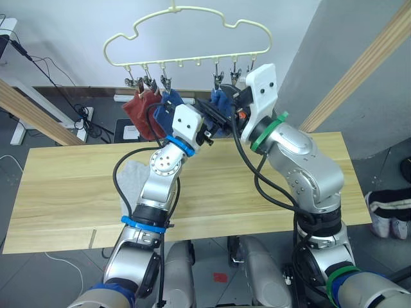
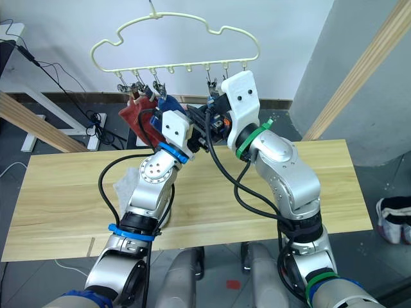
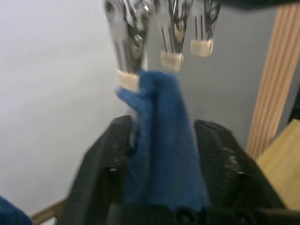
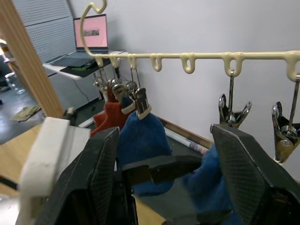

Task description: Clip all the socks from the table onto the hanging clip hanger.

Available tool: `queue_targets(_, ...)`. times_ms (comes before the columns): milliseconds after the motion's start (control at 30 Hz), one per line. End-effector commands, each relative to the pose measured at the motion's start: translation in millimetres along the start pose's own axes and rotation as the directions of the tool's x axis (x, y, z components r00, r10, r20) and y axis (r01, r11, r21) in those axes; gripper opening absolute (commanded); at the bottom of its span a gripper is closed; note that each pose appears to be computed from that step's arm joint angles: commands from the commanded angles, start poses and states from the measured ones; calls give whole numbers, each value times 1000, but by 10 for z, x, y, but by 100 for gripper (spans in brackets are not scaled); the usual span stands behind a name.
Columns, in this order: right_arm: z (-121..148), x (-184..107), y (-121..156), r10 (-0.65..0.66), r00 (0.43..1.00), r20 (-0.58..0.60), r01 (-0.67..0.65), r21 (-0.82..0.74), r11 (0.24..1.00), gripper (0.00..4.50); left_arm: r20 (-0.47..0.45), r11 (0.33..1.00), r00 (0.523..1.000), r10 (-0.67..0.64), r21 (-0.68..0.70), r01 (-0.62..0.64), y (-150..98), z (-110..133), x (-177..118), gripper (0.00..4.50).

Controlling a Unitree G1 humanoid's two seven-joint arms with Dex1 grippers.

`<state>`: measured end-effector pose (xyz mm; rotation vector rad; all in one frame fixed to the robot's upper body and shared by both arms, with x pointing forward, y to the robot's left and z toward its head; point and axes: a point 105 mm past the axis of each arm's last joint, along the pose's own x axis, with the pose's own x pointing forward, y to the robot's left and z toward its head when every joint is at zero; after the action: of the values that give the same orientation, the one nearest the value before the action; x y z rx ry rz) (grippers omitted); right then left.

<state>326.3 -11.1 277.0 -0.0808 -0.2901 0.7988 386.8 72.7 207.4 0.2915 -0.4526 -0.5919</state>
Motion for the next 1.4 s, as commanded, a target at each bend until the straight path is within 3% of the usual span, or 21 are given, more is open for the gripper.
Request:
queue_targets(33, 158, -144, 60, 40, 998, 52, -37, -58, 998, 327, 16, 996, 996, -89, -20, 89, -52, 93, -102, 355)
queue_targets(100, 172, -213, 15, 26, 998, 53, -21, -87, 996, 327, 13, 987, 988, -154, -48, 154, -76, 104, -191, 410)
queue_targets(267, 127, -316, -111, -54, 998, 43, 60, -150, 987, 327, 36, 944, 953, -300, -130, 302, -35, 259, -430, 410)
queue_targets(400, 65, -343, -172, -120, 992, 40, 124, -134, 983, 327, 31, 920, 926, -377, -106, 378, 44, 418, -594, 410)
queue_targets(500, 28, -329, -228, -180, 983, 44, 184, -134, 974, 265, 23, 910, 915, -402, -104, 402, 152, 530, -680, 415)
queue_targets(567, -2, -294, -237, -198, 979, 38, 201, -132, 971, 200, 26, 902, 910, -414, -125, 414, 199, 599, -709, 415)
queue_targets(800, -93, -100, -355, -267, 964, 14, 267, -101, 958, 200, 22, 907, 913, -407, -112, 407, 363, 718, -674, 415)
queue_targets(1400, -24, 220, -507, -305, 950, 62, 310, -97, 946, 200, 25, 894, 898, -439, -82, 440, 297, 737, -612, 415)
